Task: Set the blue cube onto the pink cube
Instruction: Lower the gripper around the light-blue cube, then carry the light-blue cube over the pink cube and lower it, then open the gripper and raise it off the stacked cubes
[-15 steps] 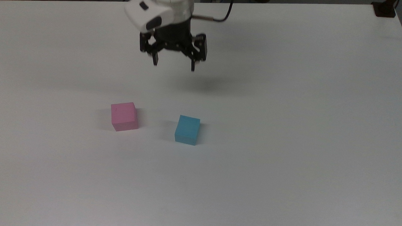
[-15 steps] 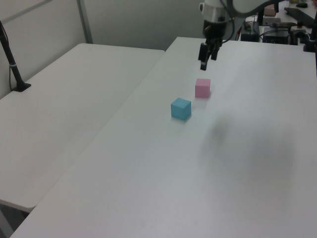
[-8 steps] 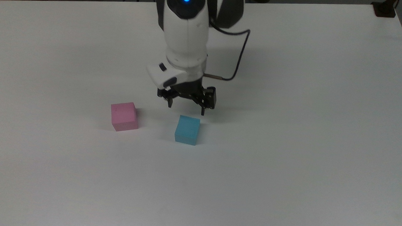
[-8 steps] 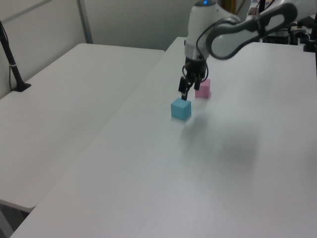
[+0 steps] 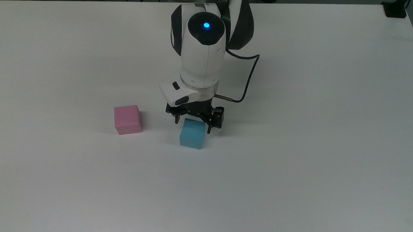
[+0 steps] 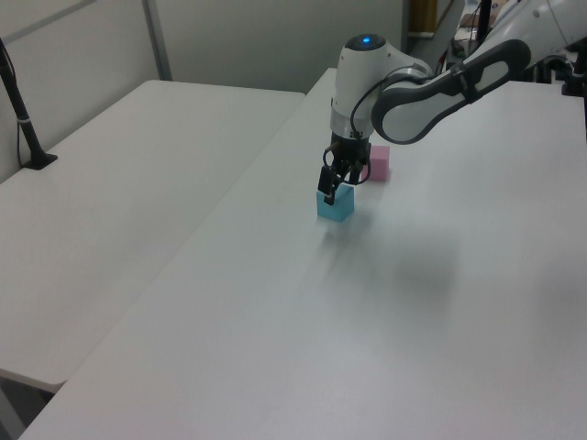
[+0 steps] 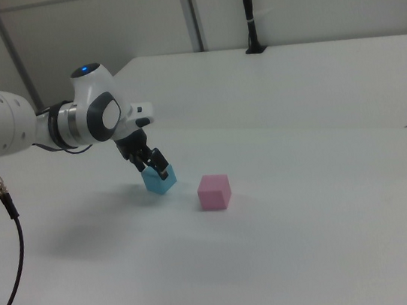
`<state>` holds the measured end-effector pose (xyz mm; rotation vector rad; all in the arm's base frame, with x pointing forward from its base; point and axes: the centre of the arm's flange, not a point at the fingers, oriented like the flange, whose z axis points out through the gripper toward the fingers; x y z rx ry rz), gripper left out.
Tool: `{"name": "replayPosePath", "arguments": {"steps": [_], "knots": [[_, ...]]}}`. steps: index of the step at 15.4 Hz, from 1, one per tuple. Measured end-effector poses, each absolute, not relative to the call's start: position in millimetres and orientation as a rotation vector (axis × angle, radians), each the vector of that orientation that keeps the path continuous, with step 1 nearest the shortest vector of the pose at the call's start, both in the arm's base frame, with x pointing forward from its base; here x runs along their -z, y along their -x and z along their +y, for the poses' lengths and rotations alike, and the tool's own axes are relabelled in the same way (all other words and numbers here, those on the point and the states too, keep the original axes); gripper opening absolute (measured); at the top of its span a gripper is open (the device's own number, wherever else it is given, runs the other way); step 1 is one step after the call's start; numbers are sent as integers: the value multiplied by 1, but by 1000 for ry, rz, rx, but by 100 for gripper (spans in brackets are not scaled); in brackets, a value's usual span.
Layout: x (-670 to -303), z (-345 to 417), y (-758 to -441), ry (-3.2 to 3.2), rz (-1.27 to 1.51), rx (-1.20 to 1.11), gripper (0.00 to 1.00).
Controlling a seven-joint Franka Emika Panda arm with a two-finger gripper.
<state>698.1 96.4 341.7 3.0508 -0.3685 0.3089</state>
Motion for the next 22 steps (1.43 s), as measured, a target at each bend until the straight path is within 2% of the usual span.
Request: {"name": "replayPosePath", "arguments": {"steps": [2, 3, 4, 6, 9, 13, 17, 22], "knots": [[-331, 99, -703, -3048, -377, -365, 96], [-327, 101, -704, -3046, -376, -373, 90], [-325, 101, -704, -3043, -374, -377, 82], [-331, 99, -707, -3040, -376, -397, 59], [-369, 76, -713, -3029, -365, -471, 58], [-411, 14, -707, -2999, -273, -459, 58], [-413, -51, -695, -2978, -61, -317, 58], [-398, -70, -688, -2979, -35, -259, 58]]}}
